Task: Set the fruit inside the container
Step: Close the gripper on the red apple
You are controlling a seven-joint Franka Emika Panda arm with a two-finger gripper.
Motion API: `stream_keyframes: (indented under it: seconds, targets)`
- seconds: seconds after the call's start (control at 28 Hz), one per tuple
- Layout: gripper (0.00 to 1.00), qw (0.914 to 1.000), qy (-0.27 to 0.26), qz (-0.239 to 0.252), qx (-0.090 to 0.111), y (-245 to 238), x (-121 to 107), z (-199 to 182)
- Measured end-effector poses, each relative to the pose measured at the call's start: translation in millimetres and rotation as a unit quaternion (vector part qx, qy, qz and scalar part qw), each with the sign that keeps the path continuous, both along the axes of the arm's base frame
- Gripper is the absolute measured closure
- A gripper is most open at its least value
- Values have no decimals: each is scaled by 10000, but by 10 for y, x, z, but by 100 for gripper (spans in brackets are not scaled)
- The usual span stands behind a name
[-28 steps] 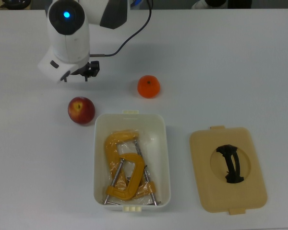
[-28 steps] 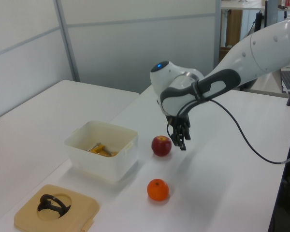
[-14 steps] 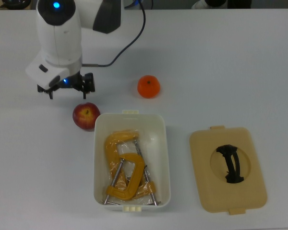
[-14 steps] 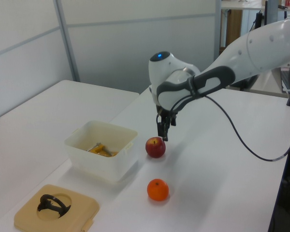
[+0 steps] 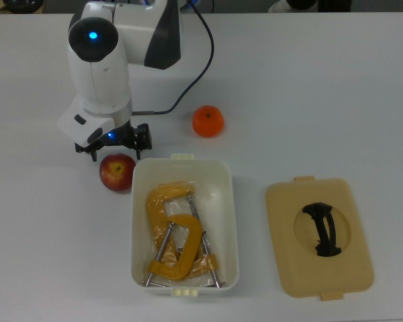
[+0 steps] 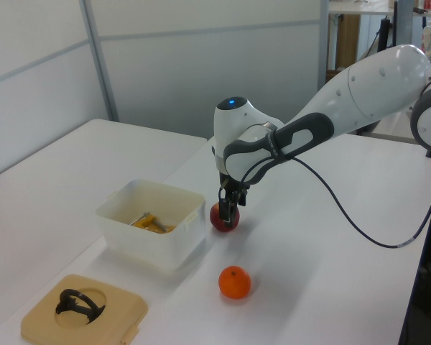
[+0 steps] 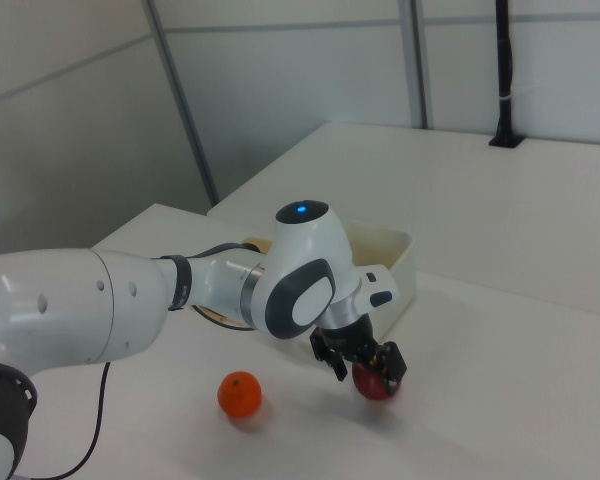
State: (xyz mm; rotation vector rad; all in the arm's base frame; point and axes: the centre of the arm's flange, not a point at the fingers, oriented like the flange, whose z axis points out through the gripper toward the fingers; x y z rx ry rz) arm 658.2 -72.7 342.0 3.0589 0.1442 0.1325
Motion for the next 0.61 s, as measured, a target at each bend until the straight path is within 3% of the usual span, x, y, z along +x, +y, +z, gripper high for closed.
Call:
stream_keyframes:
  seconds: [0.61]
  targets:
    - [3,9992,-393,83,40,76,123,-96]
